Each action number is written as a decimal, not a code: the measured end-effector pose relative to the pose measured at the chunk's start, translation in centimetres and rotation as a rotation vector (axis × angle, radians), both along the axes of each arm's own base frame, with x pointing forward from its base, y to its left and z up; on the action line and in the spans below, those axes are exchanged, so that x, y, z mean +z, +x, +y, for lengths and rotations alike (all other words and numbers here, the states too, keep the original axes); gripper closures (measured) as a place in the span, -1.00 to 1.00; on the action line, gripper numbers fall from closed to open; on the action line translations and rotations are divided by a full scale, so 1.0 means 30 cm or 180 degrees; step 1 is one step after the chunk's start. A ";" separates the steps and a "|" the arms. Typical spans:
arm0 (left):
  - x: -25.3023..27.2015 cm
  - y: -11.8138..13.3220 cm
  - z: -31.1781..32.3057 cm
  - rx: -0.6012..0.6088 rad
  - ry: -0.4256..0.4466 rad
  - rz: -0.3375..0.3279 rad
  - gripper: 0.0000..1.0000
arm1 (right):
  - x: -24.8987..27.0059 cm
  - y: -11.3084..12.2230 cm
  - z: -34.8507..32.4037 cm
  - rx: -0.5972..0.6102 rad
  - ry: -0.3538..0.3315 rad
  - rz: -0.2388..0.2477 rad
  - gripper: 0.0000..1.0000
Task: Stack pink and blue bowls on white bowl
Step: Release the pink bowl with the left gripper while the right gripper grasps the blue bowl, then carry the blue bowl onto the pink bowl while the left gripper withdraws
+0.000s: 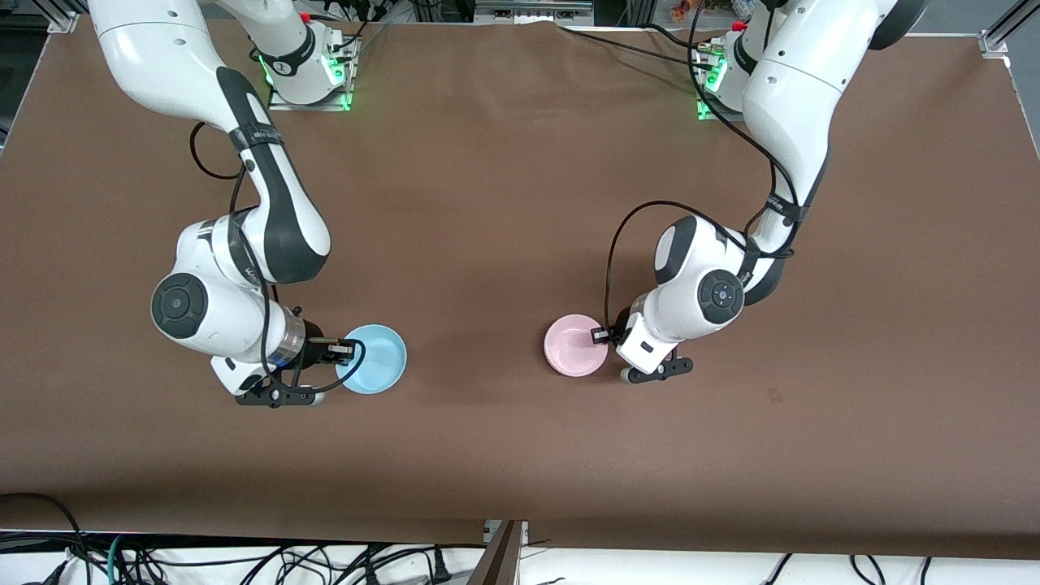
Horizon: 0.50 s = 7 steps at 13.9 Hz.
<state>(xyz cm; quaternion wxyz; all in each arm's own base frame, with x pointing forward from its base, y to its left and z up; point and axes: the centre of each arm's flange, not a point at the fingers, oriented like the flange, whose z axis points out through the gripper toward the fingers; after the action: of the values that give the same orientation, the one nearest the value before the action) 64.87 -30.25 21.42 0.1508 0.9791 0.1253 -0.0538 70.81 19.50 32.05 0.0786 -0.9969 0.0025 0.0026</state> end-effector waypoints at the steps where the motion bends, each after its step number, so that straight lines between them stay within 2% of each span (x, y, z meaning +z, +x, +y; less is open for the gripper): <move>1: -0.004 0.000 0.000 0.0022 0.0002 0.0006 0.44 | 0.000 0.000 0.001 0.0001 0.0000 0.0000 0.94; 4: 0.026 0.018 0.003 0.0115 -0.0016 -0.0029 -0.15 | 0.000 -0.004 0.014 -0.0001 0.0008 0.0006 0.94; 7: 0.158 0.049 0.053 0.0172 -0.0027 -0.0002 -0.72 | 0.001 -0.030 0.101 -0.0162 0.0023 0.0053 0.94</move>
<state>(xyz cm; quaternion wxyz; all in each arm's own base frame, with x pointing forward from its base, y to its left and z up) 66.34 -28.65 26.15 0.1564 0.9747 0.1515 -0.0500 69.92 22.53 32.07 0.0823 -0.9962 0.0285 0.0089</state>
